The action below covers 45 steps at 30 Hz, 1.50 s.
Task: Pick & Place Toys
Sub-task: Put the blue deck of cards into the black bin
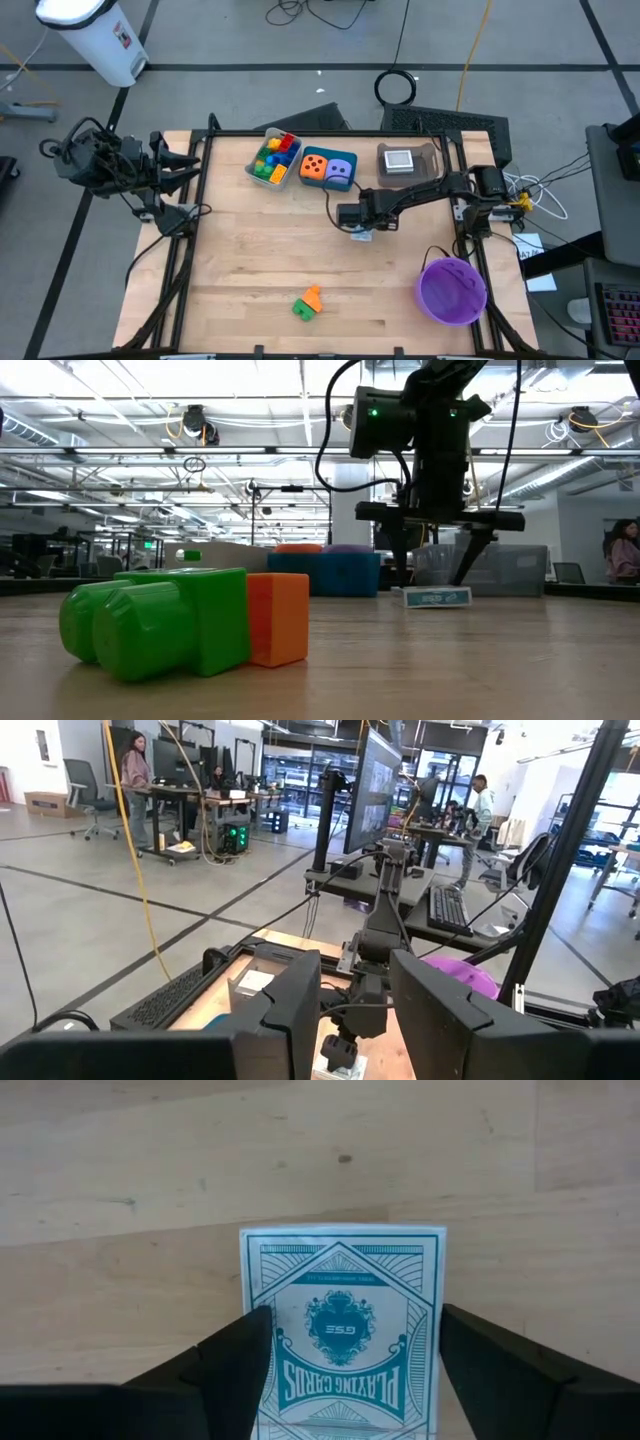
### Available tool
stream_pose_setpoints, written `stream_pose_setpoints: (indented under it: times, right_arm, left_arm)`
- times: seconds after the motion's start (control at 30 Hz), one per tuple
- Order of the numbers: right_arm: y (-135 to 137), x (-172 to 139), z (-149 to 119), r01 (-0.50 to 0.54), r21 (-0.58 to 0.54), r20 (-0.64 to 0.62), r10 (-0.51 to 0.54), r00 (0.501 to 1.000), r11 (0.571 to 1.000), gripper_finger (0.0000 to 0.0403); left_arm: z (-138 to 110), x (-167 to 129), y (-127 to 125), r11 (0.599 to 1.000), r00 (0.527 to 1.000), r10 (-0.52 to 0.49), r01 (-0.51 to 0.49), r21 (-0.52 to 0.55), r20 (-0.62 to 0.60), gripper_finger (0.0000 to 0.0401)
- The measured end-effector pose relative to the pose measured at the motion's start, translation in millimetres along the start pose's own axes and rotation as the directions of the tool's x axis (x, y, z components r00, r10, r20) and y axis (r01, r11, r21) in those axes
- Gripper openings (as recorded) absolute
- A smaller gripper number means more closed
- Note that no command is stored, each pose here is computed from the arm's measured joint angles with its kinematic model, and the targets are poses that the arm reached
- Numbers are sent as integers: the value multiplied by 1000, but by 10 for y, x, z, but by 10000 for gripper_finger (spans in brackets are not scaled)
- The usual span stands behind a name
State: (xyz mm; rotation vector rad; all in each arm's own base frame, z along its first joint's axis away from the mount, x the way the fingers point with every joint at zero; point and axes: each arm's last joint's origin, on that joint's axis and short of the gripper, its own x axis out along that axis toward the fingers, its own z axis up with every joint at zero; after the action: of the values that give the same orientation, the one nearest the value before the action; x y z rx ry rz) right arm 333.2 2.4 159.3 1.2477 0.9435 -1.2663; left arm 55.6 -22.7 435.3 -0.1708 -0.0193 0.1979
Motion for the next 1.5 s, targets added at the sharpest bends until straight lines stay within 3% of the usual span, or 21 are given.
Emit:
stream_pose_setpoints:
  times: [0.73,1.2,1.5]
  right_arm:
    - [39,5,-4,-42,-60,49,45,998,997,270]
    - [78,5,15,-79,-65,64,83,994,995,385]
    - [142,88,-6,-111,-129,60,120,991,985,397]
  left_arm:
    - [0,0,0,1000,1000,0,0,-1,0,127]
    - [0,0,1,1000,1000,0,0,4,0,127]
    - [-1,0,1,1000,1000,0,0,9,-1,127]
